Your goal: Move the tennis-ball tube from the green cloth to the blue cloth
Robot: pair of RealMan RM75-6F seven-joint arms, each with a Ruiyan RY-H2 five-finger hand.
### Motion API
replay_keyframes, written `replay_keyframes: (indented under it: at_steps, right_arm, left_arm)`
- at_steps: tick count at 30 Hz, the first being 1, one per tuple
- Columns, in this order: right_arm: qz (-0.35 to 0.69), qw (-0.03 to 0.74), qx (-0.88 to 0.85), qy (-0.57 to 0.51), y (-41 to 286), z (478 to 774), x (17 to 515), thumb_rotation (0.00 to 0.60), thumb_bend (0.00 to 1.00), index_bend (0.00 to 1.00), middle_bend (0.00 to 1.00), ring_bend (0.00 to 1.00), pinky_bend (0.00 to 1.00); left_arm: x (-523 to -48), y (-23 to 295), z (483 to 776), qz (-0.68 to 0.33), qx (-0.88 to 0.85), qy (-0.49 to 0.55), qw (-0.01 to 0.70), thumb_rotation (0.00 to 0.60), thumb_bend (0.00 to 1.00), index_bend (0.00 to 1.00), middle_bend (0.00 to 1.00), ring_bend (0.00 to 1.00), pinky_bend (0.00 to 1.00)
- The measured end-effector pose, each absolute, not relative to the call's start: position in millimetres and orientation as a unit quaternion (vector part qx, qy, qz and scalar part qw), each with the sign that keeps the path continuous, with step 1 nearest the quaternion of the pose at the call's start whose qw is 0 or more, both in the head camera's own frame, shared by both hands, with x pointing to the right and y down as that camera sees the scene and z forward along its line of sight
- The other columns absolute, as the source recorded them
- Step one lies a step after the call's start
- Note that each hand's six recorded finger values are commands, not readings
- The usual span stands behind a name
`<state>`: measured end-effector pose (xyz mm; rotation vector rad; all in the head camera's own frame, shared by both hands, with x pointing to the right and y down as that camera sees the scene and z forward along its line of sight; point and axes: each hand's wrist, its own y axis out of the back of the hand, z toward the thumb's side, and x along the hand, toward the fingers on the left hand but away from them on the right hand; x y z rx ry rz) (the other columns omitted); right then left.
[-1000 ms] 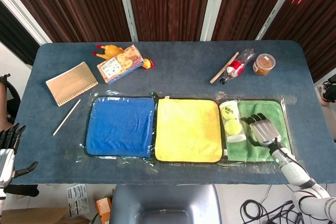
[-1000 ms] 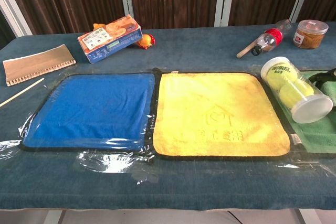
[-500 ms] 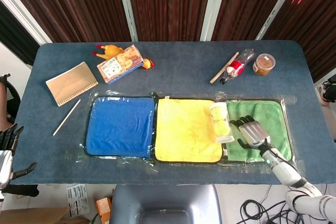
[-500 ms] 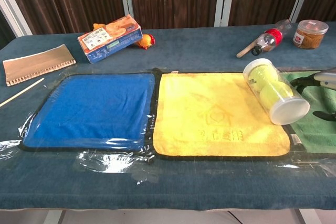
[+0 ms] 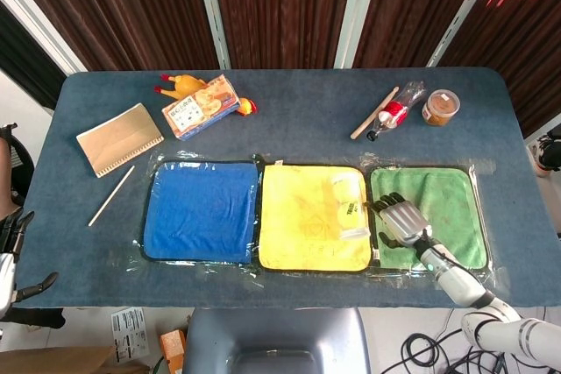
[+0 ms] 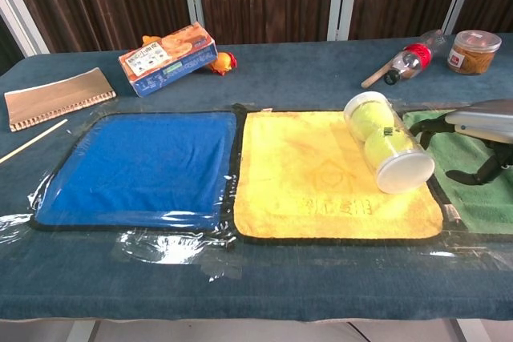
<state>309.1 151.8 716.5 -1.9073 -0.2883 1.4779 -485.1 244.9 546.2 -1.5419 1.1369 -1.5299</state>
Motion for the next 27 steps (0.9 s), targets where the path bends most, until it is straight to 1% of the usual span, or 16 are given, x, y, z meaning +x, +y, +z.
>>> replay_keyframes:
  at_steps: [12,27]
  right_arm:
    - [0.554,0.357,-0.746,-0.098,152,717,281,0.6,0.4,0.16,0.24,0.11,0.13]
    - [0.527,0.361,-0.765,-0.082,148,718,233,0.6,0.4,0.16,0.24,0.11,0.13]
  left_arm:
    - [-487,249,540,-0.582,-0.592,0.444,0.338,0.6,0.03,0.0,0.04,0.02,0.04]
    - [-487,250,537,-0.574,-0.595,0.447,0.342,0.6,0.03,0.0,0.04,0.02,0.04]
